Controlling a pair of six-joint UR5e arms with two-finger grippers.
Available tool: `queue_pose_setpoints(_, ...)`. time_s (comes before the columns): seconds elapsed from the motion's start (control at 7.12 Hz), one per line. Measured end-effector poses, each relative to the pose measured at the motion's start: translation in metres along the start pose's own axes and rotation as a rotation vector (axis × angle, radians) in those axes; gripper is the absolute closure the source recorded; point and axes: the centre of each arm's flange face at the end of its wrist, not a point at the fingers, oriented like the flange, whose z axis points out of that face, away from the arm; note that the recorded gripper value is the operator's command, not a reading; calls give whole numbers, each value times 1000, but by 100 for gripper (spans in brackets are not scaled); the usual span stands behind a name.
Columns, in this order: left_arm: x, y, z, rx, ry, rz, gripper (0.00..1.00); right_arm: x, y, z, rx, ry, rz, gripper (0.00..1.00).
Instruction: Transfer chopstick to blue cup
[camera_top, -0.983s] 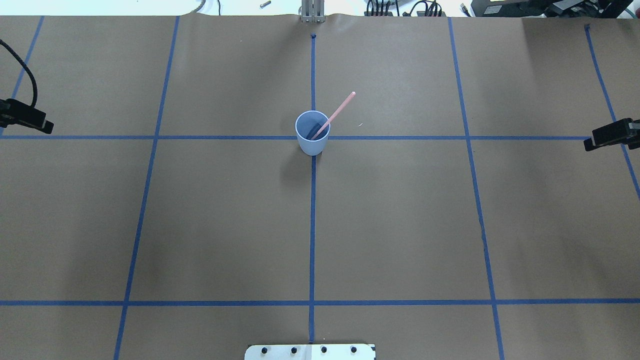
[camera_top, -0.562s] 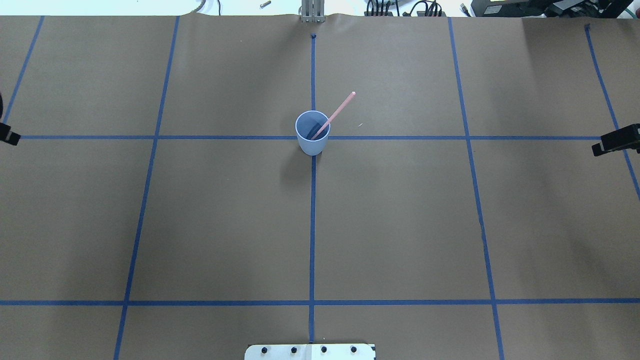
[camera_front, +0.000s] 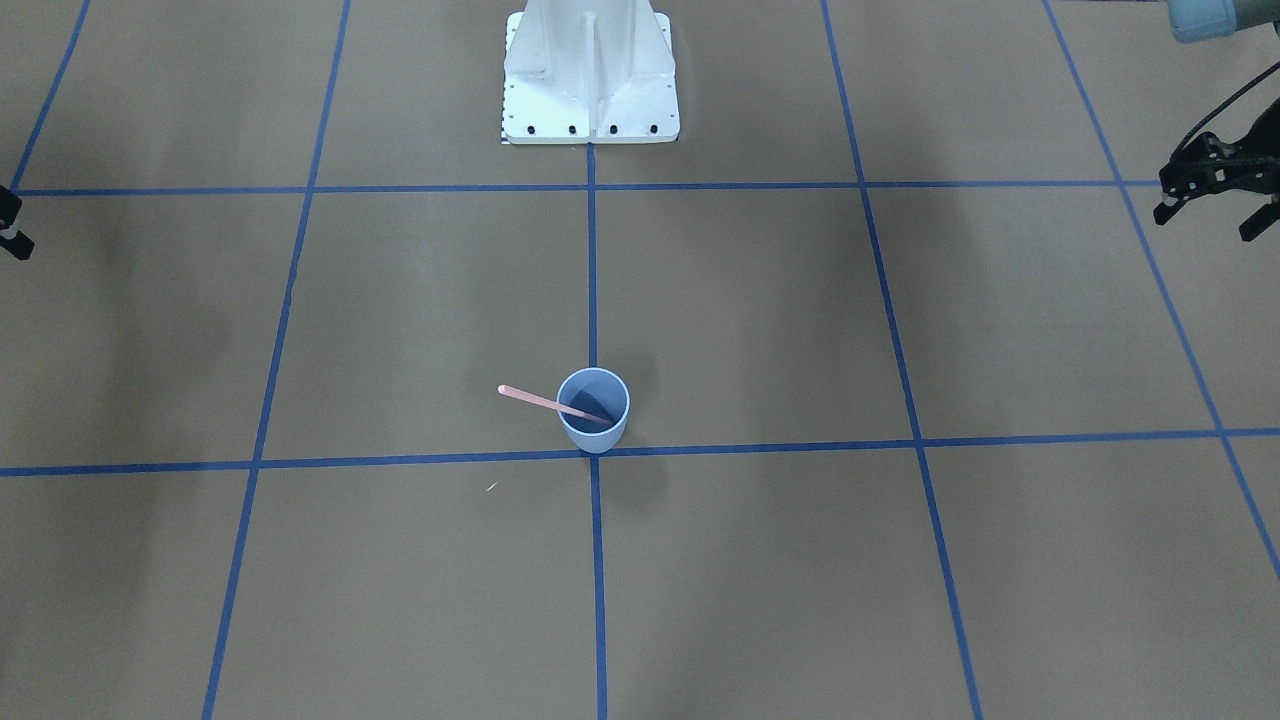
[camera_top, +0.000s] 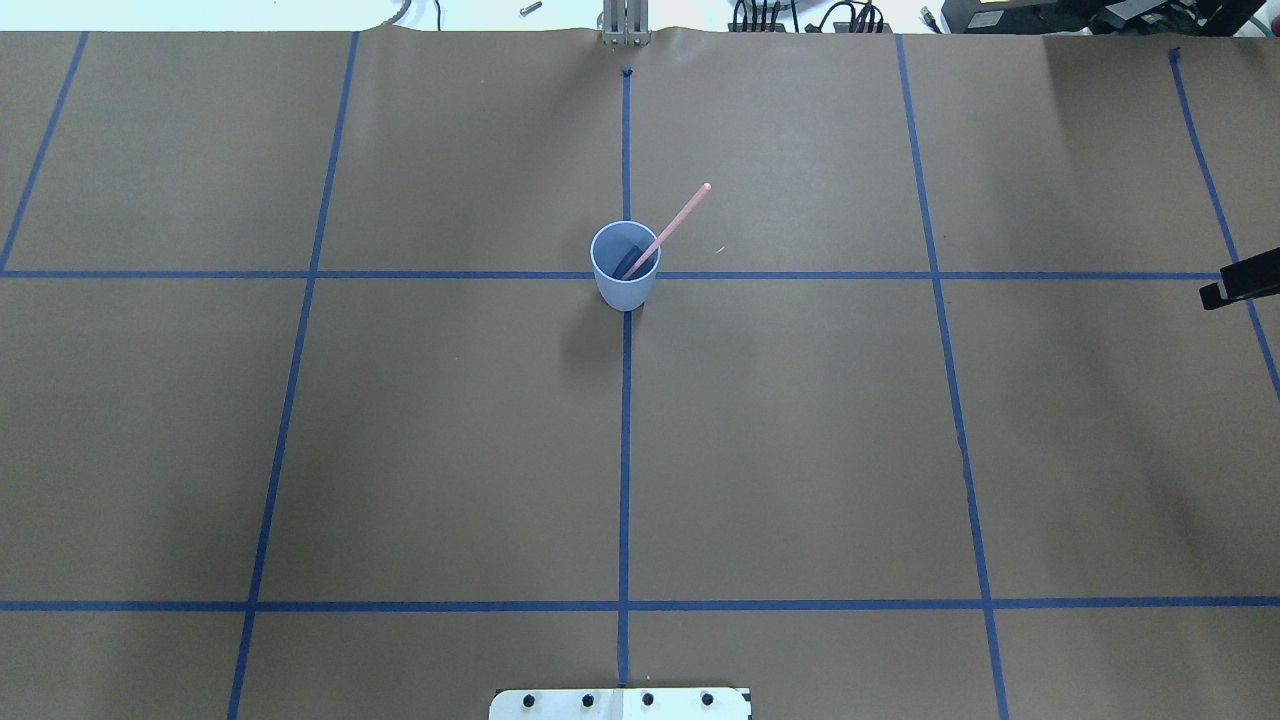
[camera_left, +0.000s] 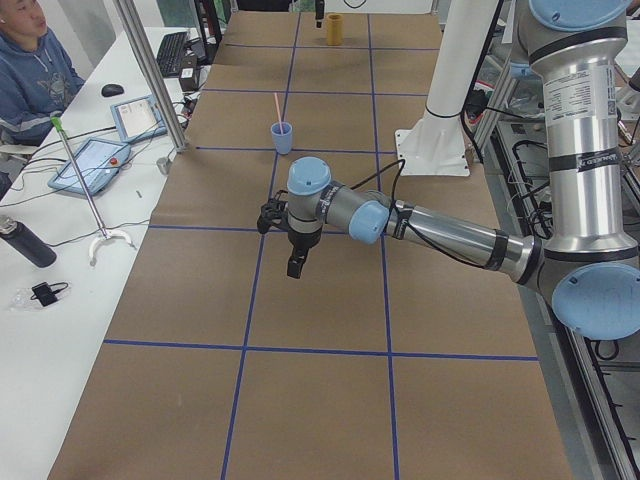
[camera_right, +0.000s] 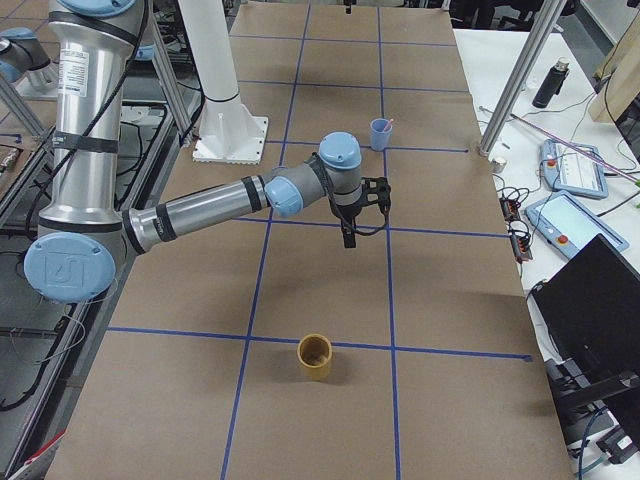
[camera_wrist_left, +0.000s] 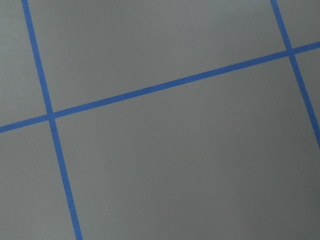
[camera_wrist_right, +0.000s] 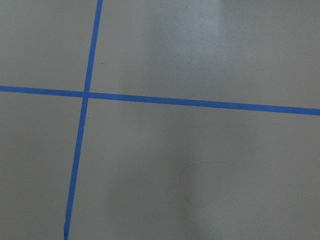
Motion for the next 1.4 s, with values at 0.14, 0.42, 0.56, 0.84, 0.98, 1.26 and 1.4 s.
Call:
queue_pose_setpoints(0.14,-1,2,0,-4,13,-10,2,6,3,-1,-2,3,-1,0)
queue_pose_setpoints(0.42,0,1,-1,-6,31,-71,2,13,5,-1,-4,7,-4,0)
queue_pose_setpoints(0.56,0,0,-2,-6,33,-87,2,13,5,0,-5,8,-4,0)
queue_pose_setpoints(0.84,-2,1,0,-9,30,-98,2,14,5,0,-6,8,-3,0)
queue_pose_setpoints(0.98,-5,3,0,-9,22,-100,2,14,5,0,-6,8,-3,0)
queue_pose_setpoints(1.26,-8,4,0,-4,2,-99,2,14,5,0,-7,8,-2,0)
queue_pose_setpoints(1.4,-8,4,0,-2,-2,-98,2,14,5,0,-7,8,-2,0)
